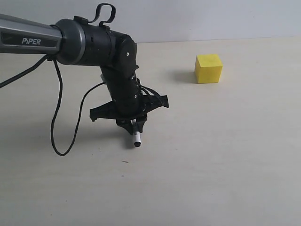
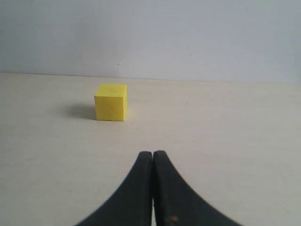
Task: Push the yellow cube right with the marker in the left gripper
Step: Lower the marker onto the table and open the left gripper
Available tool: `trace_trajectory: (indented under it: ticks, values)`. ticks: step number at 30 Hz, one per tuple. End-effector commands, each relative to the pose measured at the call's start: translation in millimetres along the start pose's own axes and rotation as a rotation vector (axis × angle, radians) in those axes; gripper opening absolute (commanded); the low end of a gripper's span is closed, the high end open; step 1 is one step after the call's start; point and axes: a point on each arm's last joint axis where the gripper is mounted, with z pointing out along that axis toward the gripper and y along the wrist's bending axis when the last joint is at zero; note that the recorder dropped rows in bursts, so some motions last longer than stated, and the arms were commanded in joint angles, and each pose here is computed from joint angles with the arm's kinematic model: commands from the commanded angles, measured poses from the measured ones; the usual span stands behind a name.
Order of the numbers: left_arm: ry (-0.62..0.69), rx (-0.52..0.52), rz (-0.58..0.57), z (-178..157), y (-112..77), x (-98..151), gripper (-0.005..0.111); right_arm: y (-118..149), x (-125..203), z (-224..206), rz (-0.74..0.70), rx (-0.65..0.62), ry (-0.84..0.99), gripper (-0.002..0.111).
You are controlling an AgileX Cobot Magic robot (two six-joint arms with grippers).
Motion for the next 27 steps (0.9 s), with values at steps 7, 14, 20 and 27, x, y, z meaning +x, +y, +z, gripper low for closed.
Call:
trace_trajectory:
  ticks: [7, 14, 20, 27]
  values:
    - [-0.006, 0.023, 0.015, 3, -2.1, -2, 0.005, 0, 1, 0, -0.007, 0.001, 0.000, 0.000]
    - [-0.005, 0.022, 0.015, 3, -2.0, -2, 0.030, 0, 1, 0, -0.007, 0.001, -0.002, 0.000]
    - [-0.010, 0.018, 0.024, 3, -1.6, -3, 0.044, 0, 1, 0, -0.007, 0.001, -0.002, 0.000]
    - [0.015, 0.000, 0.091, -11, 0.2, 1, 0.047, 0, 1, 0, -0.007, 0.001, -0.002, 0.000]
